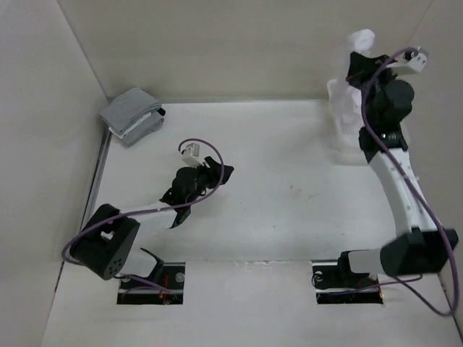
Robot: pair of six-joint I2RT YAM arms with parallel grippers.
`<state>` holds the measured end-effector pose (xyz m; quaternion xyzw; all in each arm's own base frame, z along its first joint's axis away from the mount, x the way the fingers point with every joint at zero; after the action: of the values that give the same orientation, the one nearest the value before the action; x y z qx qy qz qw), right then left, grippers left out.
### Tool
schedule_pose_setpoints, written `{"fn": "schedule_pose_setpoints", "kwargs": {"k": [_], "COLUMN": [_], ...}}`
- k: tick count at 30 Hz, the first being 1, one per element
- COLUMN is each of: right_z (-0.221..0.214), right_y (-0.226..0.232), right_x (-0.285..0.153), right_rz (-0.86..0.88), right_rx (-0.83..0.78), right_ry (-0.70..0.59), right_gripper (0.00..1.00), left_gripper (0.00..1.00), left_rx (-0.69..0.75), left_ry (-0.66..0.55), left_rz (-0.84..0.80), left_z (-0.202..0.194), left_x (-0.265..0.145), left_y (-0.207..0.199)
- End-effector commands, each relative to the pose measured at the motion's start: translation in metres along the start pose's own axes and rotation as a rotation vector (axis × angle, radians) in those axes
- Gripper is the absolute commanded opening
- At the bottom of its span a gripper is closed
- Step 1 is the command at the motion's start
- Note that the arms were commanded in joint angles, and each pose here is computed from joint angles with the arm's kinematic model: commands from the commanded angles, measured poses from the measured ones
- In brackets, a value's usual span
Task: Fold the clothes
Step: Move the tank top to the center of the board
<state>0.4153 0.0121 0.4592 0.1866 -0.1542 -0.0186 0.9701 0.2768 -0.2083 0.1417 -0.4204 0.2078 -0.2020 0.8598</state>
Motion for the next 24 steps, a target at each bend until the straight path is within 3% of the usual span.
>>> {"fn": "schedule_pose_setpoints", "kwargs": {"k": [1, 6, 11, 13, 16, 24], "right_z": [0.020, 0.052, 0.051, 0.037, -0.003, -0.222], "right_y": [0.071, 0.145, 0.196, 0.209, 0.219, 0.215], "right_x": [-0.074, -0.186, -0.262, -0.274, -0.267, -0.150], "right_rz": [0.219, 0.515, 0.797, 0.841, 0.823, 0.572], "right_rx": [0.091, 0.260, 0.402, 0.410, 0.383, 0.306], "right_ry": [-0.077, -0.076, 0.056, 0.110, 0.178, 0.558], "right_gripper": [0.01, 0.04, 0.05, 0.05, 0.06, 0.06], "left_gripper": [0.46, 0.46, 0.46, 0.46, 0.46, 0.46], "left_rx": [-0.008, -0.020, -0.023, -0.025, -0.026, -0.013], "left_ry": [-0.088, -0.159, -0.280, -0.319, -0.370, -0.370], "left_rz": [-0.077, -0.071, 0.003, 0.025, 0.062, 0.166], "left_z": [0.022, 0.038, 0.059, 0.067, 0.079, 0.083], "left_x": [-0.019, -0.043, -0.074, -0.083, -0.094, -0.097], "left_y": [-0.024, -0.033, -0.023, -0.020, -0.012, 0.014]}}
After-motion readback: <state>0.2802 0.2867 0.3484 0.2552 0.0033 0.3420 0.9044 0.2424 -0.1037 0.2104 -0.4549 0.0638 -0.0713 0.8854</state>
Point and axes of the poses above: each gripper's point midway between its finger pads, its own x axis out along the fingers, its own y axis along the line the jaws close on, z = x × y, the point moved 6 cm from there along -x, back along the fingers, and after that the axes turned 9 degrees about -x, right-handed, at the moved point
